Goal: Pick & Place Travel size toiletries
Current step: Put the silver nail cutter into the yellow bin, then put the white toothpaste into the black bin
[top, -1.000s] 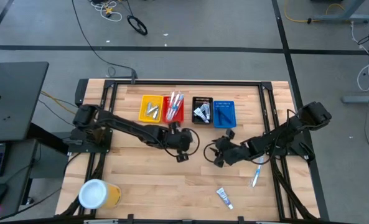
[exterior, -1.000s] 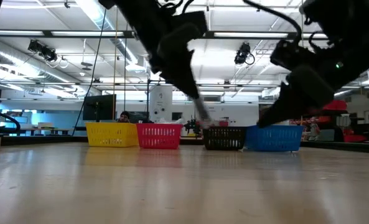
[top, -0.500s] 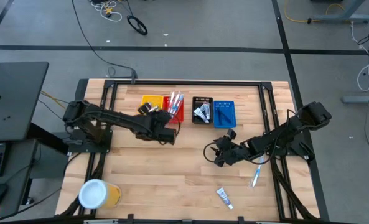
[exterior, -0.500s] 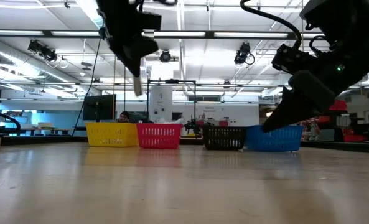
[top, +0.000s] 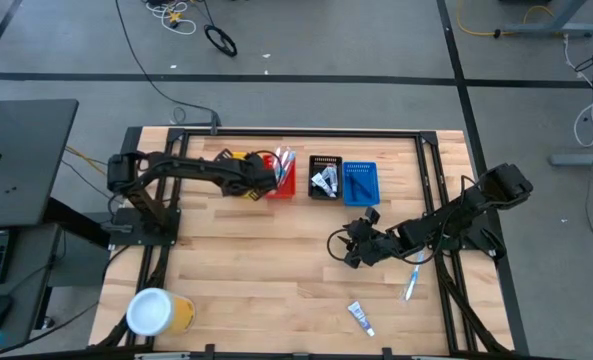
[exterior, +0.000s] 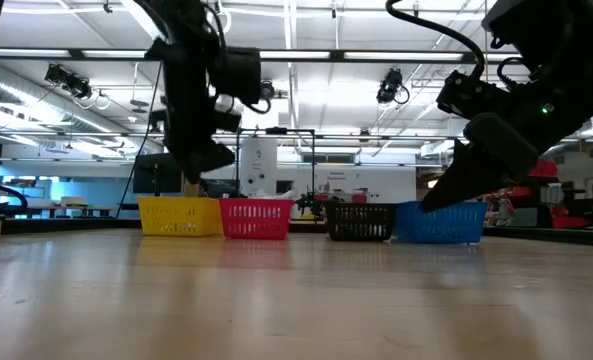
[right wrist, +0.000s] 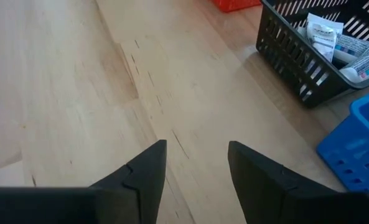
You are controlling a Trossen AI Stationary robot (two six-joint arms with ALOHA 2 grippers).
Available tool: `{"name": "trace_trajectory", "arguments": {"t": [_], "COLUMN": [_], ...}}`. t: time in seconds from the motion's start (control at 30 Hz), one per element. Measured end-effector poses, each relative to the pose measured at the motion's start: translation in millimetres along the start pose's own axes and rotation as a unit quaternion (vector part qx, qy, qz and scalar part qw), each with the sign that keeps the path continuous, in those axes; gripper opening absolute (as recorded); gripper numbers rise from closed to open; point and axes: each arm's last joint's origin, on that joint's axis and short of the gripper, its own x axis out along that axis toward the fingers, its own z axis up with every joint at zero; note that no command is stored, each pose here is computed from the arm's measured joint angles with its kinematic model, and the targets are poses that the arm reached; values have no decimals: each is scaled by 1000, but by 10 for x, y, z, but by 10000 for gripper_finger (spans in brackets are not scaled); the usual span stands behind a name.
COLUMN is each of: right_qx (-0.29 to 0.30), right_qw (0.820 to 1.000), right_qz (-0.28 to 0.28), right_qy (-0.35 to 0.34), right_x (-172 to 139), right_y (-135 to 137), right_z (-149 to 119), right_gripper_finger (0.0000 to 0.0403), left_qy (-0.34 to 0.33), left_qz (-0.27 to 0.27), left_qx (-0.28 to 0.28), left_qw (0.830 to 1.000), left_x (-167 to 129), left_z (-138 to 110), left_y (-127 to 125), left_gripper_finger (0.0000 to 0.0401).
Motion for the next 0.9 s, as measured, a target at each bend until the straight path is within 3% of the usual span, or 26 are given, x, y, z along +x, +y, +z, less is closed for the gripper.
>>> {"name": "trace_trajectory", "arguments": {"t": [0.17, 0.53, 0.73, 0.9], "right_qx": [0, 0, 2, 2], "right_qw": [1000, 1000, 1000, 999], "right_qz": [0, 3, 20, 34], "right_qy": [0, 2, 10, 18], "right_x": [0, 0, 0, -1], "right_y": [0, 1, 14, 22], "right_z": [0, -2, -3, -7], "right_gripper_finger": [182, 182, 182, 182], "left_qy": [-21, -1, -6, -58], "left_qz": [-3, -28, -33, -84], "left_qx": [10, 44, 40, 47], "left_qw": [1000, 999, 999, 994], "left_x": [200, 129, -98, -440], "left_z": [-9, -77, 9, 132], "left_y": [3, -56, -77, -224], "left_gripper_finger": [94, 152, 151, 140]}}
